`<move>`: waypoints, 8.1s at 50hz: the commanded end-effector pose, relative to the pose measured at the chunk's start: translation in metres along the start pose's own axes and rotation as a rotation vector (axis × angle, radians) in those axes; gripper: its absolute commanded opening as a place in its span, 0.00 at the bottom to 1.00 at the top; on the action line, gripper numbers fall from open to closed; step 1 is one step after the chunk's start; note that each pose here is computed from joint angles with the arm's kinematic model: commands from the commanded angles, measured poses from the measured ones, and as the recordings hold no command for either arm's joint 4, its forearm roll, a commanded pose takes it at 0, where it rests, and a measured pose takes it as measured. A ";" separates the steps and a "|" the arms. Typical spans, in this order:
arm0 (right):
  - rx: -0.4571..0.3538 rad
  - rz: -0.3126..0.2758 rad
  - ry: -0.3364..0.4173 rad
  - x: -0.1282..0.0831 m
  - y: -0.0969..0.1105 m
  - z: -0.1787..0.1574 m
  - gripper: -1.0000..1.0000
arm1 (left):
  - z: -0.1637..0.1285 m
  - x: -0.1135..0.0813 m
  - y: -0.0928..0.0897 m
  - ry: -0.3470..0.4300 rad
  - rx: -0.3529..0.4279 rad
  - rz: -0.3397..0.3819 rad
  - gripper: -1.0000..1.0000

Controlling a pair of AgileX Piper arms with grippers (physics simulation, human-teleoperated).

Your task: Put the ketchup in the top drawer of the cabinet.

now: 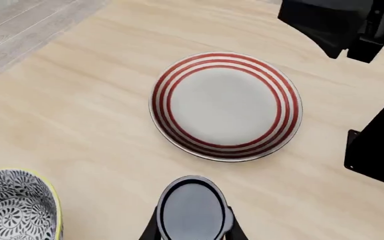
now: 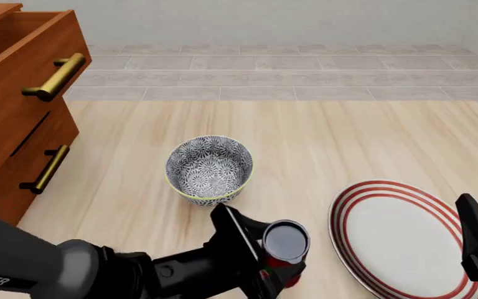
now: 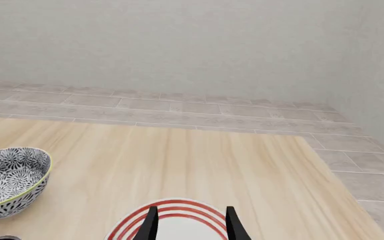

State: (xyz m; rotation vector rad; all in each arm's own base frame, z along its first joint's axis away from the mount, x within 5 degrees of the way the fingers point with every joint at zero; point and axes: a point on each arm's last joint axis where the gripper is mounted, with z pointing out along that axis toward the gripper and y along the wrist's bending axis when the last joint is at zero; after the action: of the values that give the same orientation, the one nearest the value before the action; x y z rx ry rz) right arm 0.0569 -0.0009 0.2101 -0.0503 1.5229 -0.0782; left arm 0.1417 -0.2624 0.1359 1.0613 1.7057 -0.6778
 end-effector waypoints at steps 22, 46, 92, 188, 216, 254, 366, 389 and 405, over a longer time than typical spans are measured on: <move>0.007 0.000 0.001 0.000 0.000 0.000 1.00 | -0.110 -0.078 0.003 -0.208 -0.013 0.049 0.00; 0.016 0.004 -0.011 -0.002 -0.001 -0.001 1.00 | -0.178 -0.105 0.024 -0.241 -0.125 -0.018 0.00; -0.001 0.007 -0.004 -0.001 0.000 -0.001 1.00 | -0.287 -0.119 0.036 -0.188 -0.399 -0.001 0.00; -0.009 0.002 0.014 0.001 0.001 0.000 1.00 | -0.333 -0.250 0.115 -0.066 -0.894 -0.063 0.00; -0.013 0.000 0.025 0.002 0.001 0.000 1.00 | -0.324 -0.224 0.155 -0.005 -1.034 -0.090 0.00; -0.017 -0.003 0.036 0.003 0.001 0.001 1.00 | -0.327 -0.193 0.214 0.073 -1.180 -0.245 0.00; -0.024 -0.015 0.067 0.004 0.001 0.006 1.00 | -0.317 -0.184 0.190 0.098 -1.110 -0.216 1.00; -0.026 -0.015 0.066 0.004 0.002 0.005 1.00 | -0.329 -0.206 0.142 0.032 -1.046 -0.118 1.00; -0.026 -0.014 0.068 0.005 0.002 0.006 1.00 | -0.333 -0.201 0.089 -0.013 -0.885 -0.014 1.00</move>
State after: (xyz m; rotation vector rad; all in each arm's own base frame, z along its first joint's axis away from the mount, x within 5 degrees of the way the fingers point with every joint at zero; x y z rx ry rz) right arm 0.0626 0.0002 0.2057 -0.0800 1.5914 -0.0725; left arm 0.1286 -0.0087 0.4510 0.3125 1.7633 0.1552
